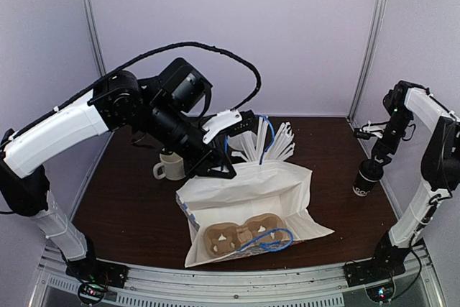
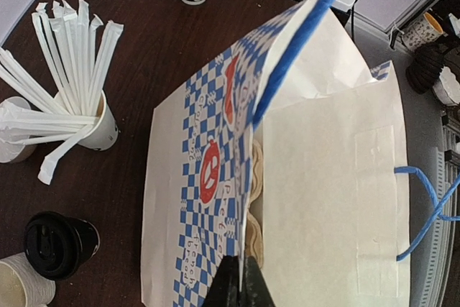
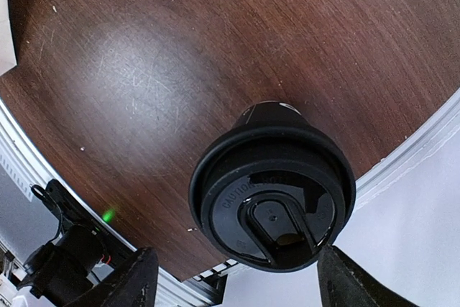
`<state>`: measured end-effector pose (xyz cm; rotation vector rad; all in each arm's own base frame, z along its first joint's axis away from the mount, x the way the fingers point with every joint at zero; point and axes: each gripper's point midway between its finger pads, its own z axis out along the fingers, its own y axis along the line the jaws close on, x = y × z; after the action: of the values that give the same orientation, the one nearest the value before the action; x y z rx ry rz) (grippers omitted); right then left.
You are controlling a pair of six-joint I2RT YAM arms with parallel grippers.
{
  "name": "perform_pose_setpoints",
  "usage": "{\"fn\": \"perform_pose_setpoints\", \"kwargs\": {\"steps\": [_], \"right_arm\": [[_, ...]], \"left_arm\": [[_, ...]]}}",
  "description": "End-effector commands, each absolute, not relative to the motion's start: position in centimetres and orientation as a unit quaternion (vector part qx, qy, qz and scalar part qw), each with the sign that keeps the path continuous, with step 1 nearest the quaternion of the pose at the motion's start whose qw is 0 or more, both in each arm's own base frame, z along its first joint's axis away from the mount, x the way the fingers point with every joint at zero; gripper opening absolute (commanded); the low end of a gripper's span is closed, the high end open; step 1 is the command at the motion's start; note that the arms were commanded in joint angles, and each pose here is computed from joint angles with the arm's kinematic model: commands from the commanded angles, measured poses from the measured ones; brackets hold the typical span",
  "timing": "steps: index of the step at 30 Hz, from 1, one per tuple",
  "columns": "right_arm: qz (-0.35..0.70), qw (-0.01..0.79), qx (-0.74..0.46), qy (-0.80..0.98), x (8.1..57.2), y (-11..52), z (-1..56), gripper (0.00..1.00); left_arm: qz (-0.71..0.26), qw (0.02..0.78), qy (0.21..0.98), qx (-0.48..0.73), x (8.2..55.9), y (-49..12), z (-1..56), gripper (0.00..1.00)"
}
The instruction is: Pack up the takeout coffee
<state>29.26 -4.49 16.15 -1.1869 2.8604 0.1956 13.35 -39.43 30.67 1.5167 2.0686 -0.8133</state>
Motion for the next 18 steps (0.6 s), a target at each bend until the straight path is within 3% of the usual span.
{"fn": "perform_pose_setpoints", "kwargs": {"steps": [1,18], "right_arm": [[0.035,0.015,-0.397,0.917,30.2,-5.6,16.3,0.8],[0.059,-0.019,-0.413,0.909,30.2,-4.8,14.5,0.85]], "left_arm": [[-0.311,0.238,0.737,0.55,13.7,-40.5,31.3,0.0],[-0.305,0.236,0.741,0.55,13.8,-40.3,30.9,0.0]]}}
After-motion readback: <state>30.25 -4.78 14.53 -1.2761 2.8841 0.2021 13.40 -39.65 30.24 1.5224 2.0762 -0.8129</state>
